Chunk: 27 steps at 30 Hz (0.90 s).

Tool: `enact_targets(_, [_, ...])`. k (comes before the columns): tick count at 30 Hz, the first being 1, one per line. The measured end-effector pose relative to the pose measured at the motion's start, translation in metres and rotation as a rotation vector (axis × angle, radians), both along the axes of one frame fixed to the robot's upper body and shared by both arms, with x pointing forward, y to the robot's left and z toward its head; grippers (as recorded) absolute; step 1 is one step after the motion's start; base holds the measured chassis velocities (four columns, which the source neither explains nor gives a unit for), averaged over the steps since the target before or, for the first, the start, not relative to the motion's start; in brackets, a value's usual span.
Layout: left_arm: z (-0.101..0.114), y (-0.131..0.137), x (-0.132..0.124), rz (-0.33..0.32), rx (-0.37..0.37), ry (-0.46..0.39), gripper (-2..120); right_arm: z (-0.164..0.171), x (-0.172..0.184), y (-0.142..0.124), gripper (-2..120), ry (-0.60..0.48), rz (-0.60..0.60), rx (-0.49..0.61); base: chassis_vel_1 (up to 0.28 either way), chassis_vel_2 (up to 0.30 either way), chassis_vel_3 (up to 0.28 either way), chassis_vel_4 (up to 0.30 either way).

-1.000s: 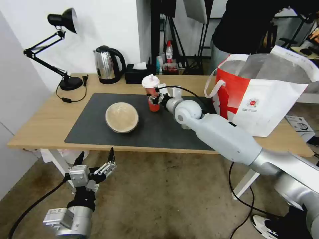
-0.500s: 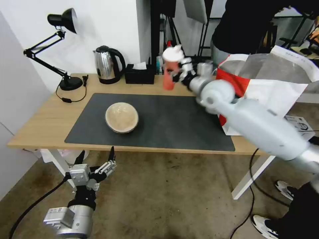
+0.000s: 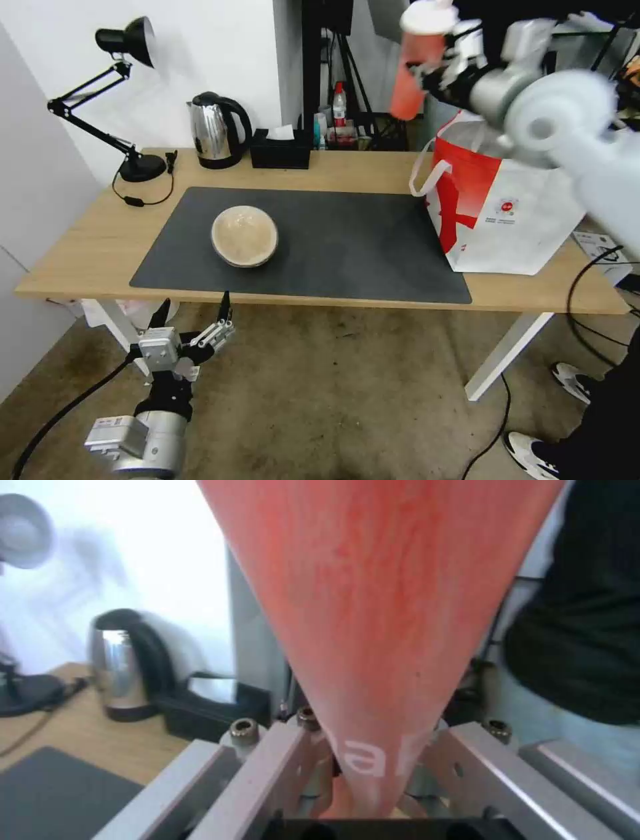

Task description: Pick up the trash from the table and place it into the takeout bag.

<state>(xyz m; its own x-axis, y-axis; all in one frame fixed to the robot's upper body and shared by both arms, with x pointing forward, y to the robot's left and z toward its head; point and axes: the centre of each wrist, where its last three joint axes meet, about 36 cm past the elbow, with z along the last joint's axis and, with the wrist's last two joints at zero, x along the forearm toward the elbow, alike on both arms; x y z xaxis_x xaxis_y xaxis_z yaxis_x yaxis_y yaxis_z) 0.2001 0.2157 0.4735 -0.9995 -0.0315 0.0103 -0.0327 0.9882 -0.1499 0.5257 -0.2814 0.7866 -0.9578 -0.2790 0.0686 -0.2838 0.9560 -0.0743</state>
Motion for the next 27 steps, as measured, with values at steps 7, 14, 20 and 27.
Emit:
enact_targets(7, [0.001,-0.003,0.000,-0.011,-0.003,-0.004,100,0.004,-0.015,-0.041,4,0.034,-0.092,-0.025,0.000,0.000,0.000,0.000])
enact_targets(14, [0.001,-0.004,-0.001,-0.014,0.004,-0.001,100,-0.022,-0.015,-0.077,4,0.101,-0.155,-0.013,0.000,0.000,0.000,0.000])
enact_targets(20, [0.002,-0.004,-0.002,-0.013,0.005,-0.001,100,-0.036,-0.011,-0.100,4,0.128,-0.198,-0.025,0.000,0.000,0.000,0.000])
enact_targets(27, [0.003,-0.005,-0.003,-0.011,0.005,-0.001,100,-0.048,-0.002,-0.131,4,0.137,-0.269,-0.035,0.000,0.000,0.000,0.000])
